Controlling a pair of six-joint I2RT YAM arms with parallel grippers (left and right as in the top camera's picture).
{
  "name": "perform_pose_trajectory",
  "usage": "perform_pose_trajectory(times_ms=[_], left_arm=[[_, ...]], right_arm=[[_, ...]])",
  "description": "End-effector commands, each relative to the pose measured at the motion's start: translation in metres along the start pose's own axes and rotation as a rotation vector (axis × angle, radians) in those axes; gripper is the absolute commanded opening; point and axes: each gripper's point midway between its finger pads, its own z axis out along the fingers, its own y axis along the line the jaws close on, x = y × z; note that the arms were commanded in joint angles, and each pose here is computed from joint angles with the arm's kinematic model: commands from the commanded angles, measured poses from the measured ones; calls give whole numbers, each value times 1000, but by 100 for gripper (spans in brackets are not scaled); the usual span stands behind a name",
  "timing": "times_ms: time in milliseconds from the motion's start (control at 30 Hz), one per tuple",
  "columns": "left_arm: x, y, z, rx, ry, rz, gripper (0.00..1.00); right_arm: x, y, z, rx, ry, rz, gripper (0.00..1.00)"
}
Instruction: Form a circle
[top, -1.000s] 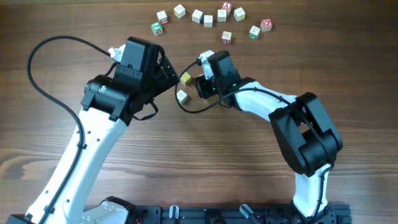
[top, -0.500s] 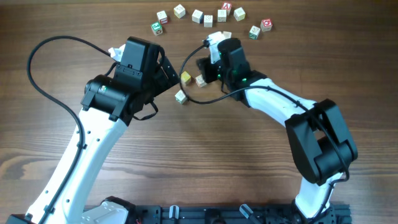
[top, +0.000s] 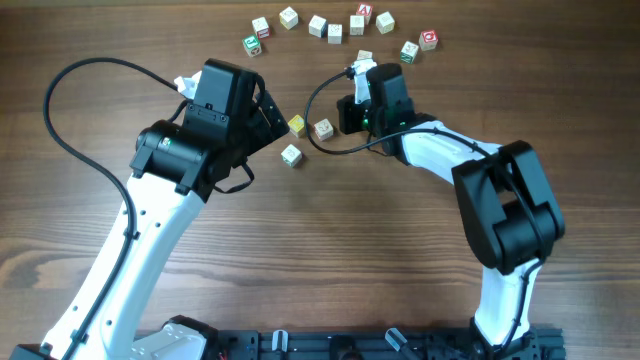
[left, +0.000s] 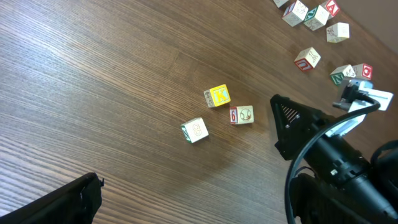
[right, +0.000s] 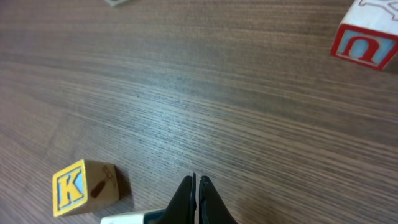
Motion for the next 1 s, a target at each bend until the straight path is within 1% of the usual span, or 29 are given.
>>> perform_pose_trajectory(times_ms=[0,67,167,333,467,967], left_arm=[[1,1,1,-4,4,-11,100],[1,1,1,-4,4,-11,100],[1,1,1,-4,4,-11,100],[1,1,1,-4,4,-11,100],[1,1,1,-4,4,-11,100],[0,1,1,-4,4,-11,100]], right_arm=[[19,2,16,-51,37,35,7],[24,3,16,-59,55,42,4],[34,2,16,-53,93,57,4],[35,4,16,-61,97,57,4],[42,17,15,-122,131,61,4],[48,17,15,-115,156,90,4]])
